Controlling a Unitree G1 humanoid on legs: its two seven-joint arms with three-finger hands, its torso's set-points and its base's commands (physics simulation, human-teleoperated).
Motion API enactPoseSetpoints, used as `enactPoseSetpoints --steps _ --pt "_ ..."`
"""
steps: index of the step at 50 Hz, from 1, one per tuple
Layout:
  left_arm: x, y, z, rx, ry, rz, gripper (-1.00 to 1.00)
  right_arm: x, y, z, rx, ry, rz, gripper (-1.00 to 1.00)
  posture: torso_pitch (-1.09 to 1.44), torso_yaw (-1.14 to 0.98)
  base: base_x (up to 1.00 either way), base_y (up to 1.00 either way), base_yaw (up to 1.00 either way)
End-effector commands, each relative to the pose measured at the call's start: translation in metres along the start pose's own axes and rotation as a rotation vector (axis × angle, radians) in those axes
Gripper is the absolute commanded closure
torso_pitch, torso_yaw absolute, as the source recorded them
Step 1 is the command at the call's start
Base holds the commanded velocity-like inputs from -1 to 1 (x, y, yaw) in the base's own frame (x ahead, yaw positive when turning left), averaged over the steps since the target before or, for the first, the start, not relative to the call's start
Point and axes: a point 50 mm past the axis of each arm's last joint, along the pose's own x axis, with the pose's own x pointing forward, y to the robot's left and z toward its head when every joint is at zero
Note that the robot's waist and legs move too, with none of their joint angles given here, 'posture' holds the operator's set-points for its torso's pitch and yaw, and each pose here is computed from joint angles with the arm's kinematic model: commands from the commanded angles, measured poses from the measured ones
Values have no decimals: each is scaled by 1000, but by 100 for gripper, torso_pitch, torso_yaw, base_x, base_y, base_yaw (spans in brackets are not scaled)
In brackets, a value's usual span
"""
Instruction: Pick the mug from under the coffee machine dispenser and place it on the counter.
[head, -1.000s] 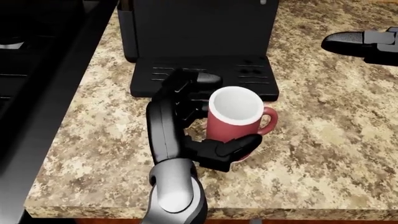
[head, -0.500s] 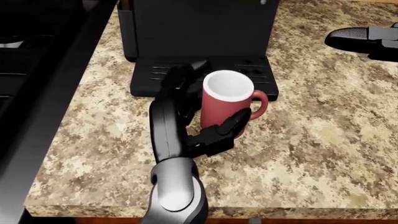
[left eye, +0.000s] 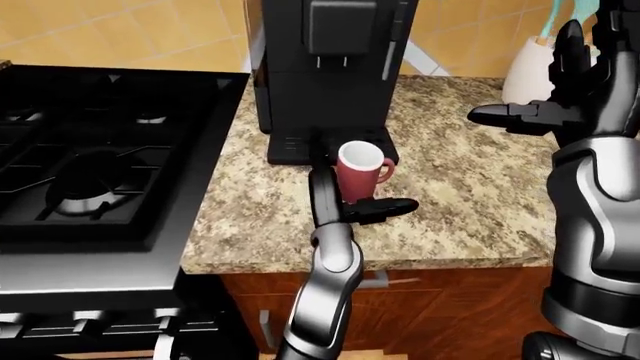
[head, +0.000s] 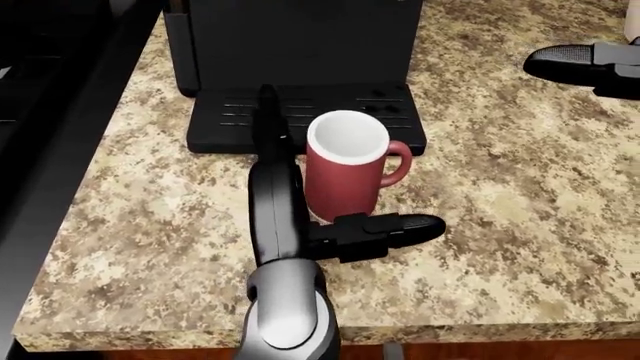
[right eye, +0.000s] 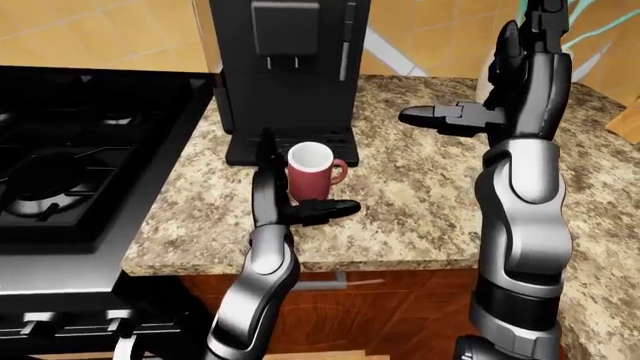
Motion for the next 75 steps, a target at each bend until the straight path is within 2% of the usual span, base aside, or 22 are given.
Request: enactPoseSetpoints --steps 1,24,30,34,38,42,49,52,53,55,58,60,62,64,65,71,75 --pt "0 2 2 4 13 28 -100 2 -1 18 -2 -87 -4 -100 0 0 0 0 0" --pt "-12 17 30 28 -59 57 -100 3 -1 20 0 -89 0 -100 0 0 0 0 0" --pt "-16 21 40 32 -76 44 -100 3 -1 20 -1 -89 -1 -100 0 0 0 0 0" --pt "-22 29 58 58 -140 41 -100 3 -1 19 -2 -88 0 -100 0 0 0 0 0" --pt "-24 37 71 74 -178 45 -100 3 -1 19 -3 -88 1 -100 0 0 0 0 0" --pt "-20 48 80 102 -211 41 -100 3 -1 19 -3 -87 0 -100 0 0 0 0 0" --pt "-9 83 94 136 -252 20 -100 3 -1 19 -5 -87 1 -100 0 0 0 0 0" --pt "-7 95 99 140 -266 -5 -100 2 -1 19 -5 -88 1 -100 0 0 0 0 0" --pt "-6 99 102 111 -255 -27 -100 2 -1 19 -6 -88 1 -100 0 0 0 0 0" --pt "-6 106 109 121 -278 -21 -100 2 0 19 -5 -88 1 -100 0 0 0 0 0" --pt "-5 116 127 143 -328 -48 -100 2 0 19 -5 -88 2 -100 0 0 0 0 0" --pt "-3 122 133 165 -346 -45 -100 2 0 19 -5 -87 3 -100 0 0 0 0 0" --pt "-2 129 141 217 -388 -38 -100 2 0 19 -4 -87 3 -100 0 0 0 0 0" --pt "-3 134 151 226 -412 -38 -100 3 -1 20 -4 -89 1 -100 0 0 0 0 0" --pt "-4 138 159 241 -442 -35 -100 3 -1 21 -4 -90 0 -100 0 0 0 0 0" --pt "-5 154 179 244 -495 -13 -100 4 0 22 -6 -94 3 -100 0 0 0 0 0" --pt "-9 159 192 258 -539 -3 -100 4 0 22 -7 -95 2 -100 0 0 0 0 0"
